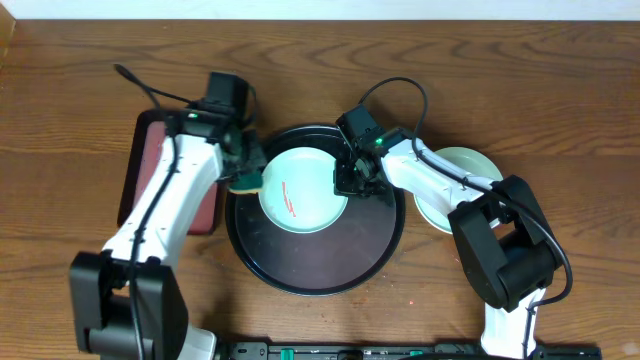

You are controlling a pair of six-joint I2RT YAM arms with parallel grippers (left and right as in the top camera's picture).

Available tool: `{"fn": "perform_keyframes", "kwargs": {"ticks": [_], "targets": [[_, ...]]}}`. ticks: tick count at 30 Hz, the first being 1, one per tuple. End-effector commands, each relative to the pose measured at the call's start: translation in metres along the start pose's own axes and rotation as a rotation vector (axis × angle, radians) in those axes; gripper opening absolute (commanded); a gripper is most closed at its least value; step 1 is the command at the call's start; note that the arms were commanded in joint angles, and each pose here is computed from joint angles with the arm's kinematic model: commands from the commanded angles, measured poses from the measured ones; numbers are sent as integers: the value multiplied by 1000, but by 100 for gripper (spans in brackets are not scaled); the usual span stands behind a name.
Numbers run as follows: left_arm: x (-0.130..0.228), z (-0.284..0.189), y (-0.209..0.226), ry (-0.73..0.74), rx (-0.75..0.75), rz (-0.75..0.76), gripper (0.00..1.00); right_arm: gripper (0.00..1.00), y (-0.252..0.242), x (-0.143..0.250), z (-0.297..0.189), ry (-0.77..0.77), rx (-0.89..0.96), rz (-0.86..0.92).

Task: Clean dirty plates on tray and stack at the side
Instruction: 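Bring the sponge with the left gripper onto the green plate, then scrub the green plate with the sponge in the left gripper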

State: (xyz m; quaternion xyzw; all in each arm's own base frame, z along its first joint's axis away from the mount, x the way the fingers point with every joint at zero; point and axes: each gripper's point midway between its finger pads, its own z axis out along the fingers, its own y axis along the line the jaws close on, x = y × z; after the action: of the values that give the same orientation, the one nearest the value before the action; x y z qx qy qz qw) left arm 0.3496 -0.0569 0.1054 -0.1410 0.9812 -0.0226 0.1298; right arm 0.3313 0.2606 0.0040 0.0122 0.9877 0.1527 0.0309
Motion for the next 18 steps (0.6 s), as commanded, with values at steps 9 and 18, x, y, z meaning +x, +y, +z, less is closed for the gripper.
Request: {"fn": "perform_keyframes", "kwargs": {"ticks": [9, 18], "targets": [[47, 49, -41, 153, -54, 68, 7, 1, -10, 3, 9, 11, 45, 11], [93, 94, -66, 362, 33, 197, 7, 1, -9, 3, 9, 10, 45, 11]]}}
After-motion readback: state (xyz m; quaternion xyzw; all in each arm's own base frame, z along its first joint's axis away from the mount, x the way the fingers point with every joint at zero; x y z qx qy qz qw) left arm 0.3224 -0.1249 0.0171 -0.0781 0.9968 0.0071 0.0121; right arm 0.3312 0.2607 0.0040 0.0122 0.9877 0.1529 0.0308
